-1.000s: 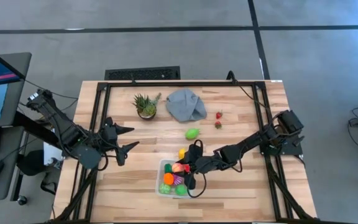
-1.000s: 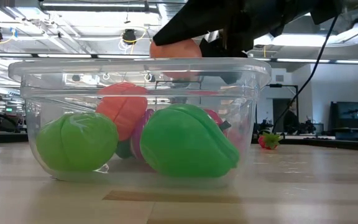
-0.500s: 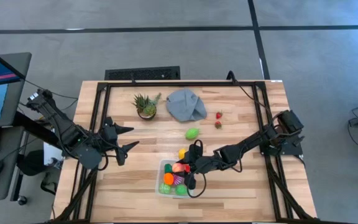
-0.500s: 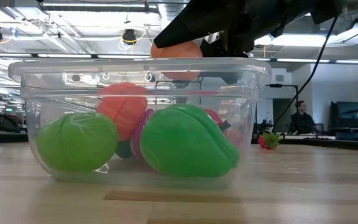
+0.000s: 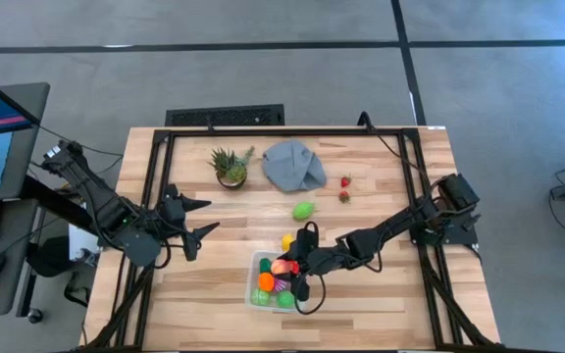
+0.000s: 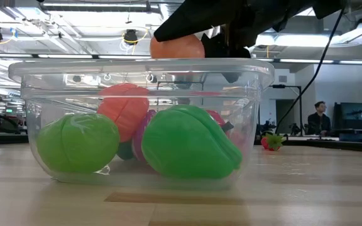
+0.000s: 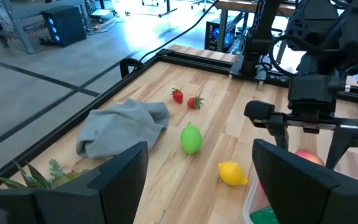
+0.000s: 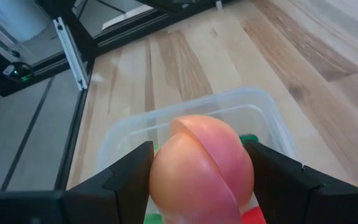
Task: Pick and placing Produce into tupperware
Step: Put the peach into the transparent bin
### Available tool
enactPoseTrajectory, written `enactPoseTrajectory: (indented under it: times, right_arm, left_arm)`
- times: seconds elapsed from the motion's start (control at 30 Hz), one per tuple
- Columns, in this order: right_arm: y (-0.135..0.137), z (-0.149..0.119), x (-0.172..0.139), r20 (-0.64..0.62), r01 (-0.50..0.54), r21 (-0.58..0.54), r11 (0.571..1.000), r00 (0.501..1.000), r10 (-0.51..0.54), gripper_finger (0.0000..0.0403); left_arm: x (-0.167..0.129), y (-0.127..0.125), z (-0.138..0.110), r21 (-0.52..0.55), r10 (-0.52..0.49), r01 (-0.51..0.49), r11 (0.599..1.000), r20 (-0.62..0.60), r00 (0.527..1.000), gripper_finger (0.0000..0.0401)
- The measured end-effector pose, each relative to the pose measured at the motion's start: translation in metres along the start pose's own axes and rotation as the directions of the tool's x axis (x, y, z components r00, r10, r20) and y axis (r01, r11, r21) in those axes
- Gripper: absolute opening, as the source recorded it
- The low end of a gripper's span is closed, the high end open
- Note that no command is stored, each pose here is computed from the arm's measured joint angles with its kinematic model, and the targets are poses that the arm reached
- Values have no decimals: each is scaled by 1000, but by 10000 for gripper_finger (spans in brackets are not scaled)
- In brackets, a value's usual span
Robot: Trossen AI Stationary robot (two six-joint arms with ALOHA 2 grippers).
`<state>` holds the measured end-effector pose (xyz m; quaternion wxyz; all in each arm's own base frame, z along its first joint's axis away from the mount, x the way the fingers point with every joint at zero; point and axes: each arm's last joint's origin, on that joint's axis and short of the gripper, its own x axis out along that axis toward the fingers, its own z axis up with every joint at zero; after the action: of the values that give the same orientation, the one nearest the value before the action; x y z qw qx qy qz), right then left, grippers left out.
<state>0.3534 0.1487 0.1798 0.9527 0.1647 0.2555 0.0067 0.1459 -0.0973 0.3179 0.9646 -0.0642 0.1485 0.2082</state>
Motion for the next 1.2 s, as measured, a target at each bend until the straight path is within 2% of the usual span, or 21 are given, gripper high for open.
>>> enactPoseTrajectory:
  times: [0.7,0.83,0.97,1.03,1.2]
  right_arm:
    - [-5,-3,1,-41,26,-8,1000,999,-26,260]
    - [-3,-13,8,-62,26,-19,999,998,-27,260]
    - [11,-19,14,-70,-3,-29,1000,998,1,260]
    - [14,-25,14,-106,13,-61,998,994,-19,260]
    - [18,-24,24,-103,28,-58,998,994,-34,260]
  left_arm:
    - [0,0,0,0,1,-1,1000,1,1000,279]
    - [0,0,0,4,4,-4,1000,-1,1000,279]
    - [0,1,-2,-1,9,-9,1000,-9,1000,279]
    - [0,1,-2,-1,10,-10,1000,-10,1000,279]
    - [0,2,-2,3,11,-11,1000,-14,1000,279]
